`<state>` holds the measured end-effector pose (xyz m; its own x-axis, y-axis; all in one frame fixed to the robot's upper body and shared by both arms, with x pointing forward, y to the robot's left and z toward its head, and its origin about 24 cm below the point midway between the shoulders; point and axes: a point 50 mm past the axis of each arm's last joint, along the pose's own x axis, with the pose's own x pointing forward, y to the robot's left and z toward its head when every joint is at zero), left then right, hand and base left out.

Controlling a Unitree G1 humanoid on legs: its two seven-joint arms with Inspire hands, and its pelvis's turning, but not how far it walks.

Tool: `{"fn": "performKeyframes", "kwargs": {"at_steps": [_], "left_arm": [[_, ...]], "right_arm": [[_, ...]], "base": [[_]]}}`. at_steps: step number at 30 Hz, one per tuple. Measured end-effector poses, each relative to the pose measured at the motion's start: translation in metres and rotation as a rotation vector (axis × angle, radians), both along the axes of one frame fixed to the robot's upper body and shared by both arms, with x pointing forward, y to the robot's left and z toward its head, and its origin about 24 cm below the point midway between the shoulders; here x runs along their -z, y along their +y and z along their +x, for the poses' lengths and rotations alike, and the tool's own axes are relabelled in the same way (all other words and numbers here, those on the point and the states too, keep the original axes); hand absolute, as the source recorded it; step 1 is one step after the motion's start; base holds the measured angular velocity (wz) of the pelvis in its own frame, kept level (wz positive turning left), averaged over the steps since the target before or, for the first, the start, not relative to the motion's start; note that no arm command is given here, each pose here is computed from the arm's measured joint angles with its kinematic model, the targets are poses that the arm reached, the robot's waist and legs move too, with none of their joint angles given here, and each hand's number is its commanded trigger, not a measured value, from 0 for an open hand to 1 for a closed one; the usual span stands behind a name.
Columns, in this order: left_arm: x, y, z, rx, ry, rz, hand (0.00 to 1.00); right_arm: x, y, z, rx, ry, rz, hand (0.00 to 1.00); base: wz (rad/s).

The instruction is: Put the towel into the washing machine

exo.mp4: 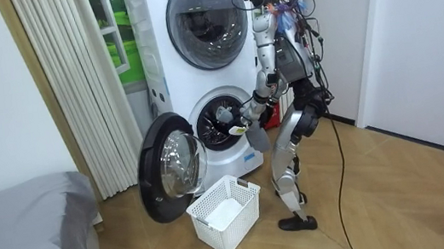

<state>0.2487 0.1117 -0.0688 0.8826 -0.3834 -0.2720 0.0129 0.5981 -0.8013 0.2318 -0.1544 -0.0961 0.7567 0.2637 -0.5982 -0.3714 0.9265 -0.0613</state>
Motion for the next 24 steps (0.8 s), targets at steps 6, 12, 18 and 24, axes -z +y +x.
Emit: {"fn": "performKeyframes", "kwargs": {"at_steps": [6, 12, 18, 24], "left_arm": [[0.002, -0.003, -0.002, 0.010, 0.021, -0.025, 1.00], [0.004, -0.005, -0.005, 0.009, 0.042, -0.049, 0.00], [0.008, -0.005, -0.010, -0.035, 0.083, -0.110, 0.00], [0.008, -0.002, -0.008, -0.083, 0.100, -0.163, 0.00]], "right_arm": [[0.002, 0.000, -0.006, 0.003, 0.004, -0.001, 1.00], [0.003, -0.001, -0.011, 0.010, -0.002, -0.016, 1.00], [0.005, -0.003, -0.011, 0.009, 0.013, -0.039, 1.00], [0.009, -0.010, -0.015, 0.063, 0.038, -0.075, 1.00]], "base": [[-0.01], [0.00], [0.00], [0.00]]}}
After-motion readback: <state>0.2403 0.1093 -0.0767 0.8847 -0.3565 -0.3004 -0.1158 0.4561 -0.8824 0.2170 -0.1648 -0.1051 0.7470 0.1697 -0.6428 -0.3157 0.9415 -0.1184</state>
